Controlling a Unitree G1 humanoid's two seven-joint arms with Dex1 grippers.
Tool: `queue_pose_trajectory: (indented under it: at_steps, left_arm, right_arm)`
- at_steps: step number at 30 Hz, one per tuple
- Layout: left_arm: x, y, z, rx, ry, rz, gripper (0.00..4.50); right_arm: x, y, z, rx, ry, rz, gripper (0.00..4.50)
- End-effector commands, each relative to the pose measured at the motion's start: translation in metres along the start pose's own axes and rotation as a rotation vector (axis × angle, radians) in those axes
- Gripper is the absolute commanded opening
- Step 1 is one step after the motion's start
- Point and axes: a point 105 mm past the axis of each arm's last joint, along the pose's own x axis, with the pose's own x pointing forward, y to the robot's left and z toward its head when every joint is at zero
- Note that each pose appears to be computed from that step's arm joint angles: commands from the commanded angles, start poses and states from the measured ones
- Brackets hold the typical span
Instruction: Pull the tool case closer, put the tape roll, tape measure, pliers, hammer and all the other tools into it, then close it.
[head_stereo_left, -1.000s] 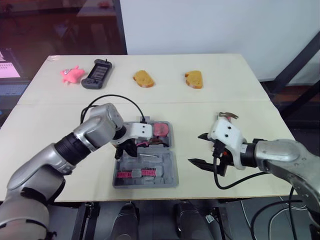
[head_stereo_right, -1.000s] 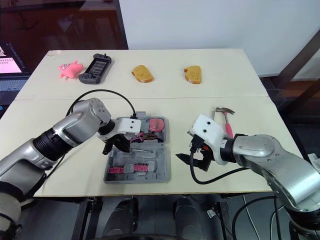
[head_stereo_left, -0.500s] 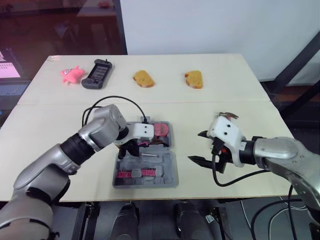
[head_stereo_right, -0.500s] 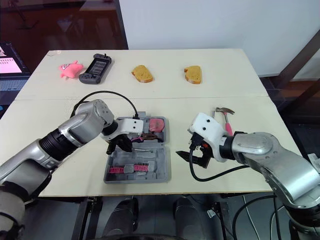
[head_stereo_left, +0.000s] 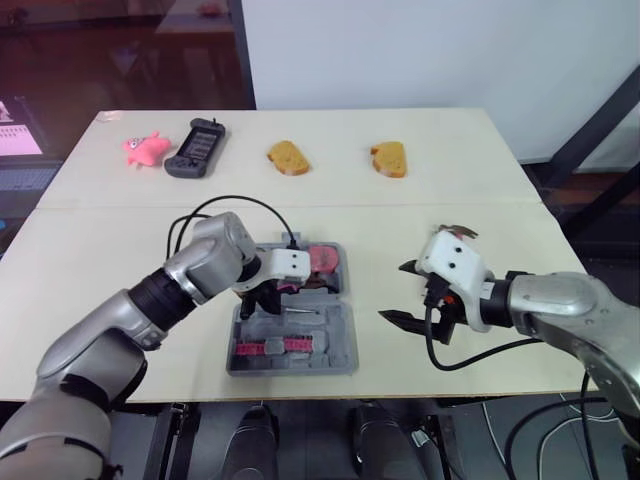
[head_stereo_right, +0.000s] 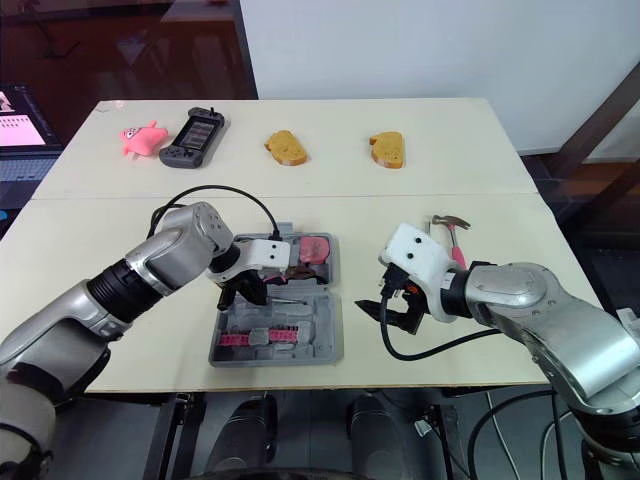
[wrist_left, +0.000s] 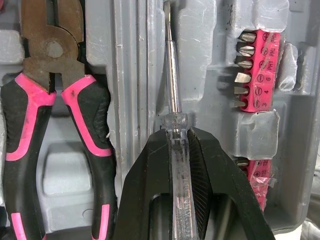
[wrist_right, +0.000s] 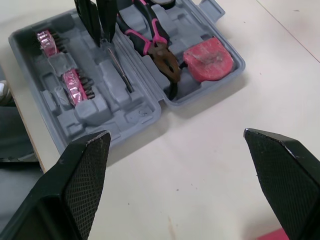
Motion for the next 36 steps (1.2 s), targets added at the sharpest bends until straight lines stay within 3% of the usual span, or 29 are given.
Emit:
queue_pose_trajectory:
  at_steps: [1,7,13,17,19,22,29,36]
  left_arm:
    - [-0.011,0.006,0.005,0.012,0.001,0.05,1.44]
    - [-0.036,0.007,0.001,0.007,-0.009,0.066,4.33]
    - [-0.07,0.016,-0.021,-0.027,-0.141,0.119,4.33]
    - [-0.081,0.018,-0.015,0.112,-0.463,0.25,4.33]
    - [-0.074,0.017,-0.027,0.043,-0.501,0.255,4.33]
    - [-0.071,0.008,-0.028,-0.111,-0.682,0.131,3.46]
    - [-0.051,-0.003,-0.026,-0.053,-0.827,0.1,0.02]
    - [-0.02,-0.006,-0.031,0.055,-0.747,0.146,0.02]
  right_arm:
    - [-0.003,-0.003,0.008,-0.043,-0.023,-0.017,4.5]
    - [-0.001,-0.002,0.009,-0.042,-0.028,-0.006,4.5]
    - [0.0,-0.003,0.01,-0.053,-0.029,0.01,4.5]
    - [0.003,-0.002,0.014,-0.069,-0.046,0.038,4.5]
    - [0.004,-0.001,0.016,-0.078,-0.054,0.05,4.5]
    - [0.006,-0.002,0.018,-0.088,-0.061,0.065,4.5]
    - [0.008,-0.001,0.027,-0.106,-0.089,0.096,4.5]
    - [0.007,-0.002,0.029,-0.114,-0.088,0.092,4.5]
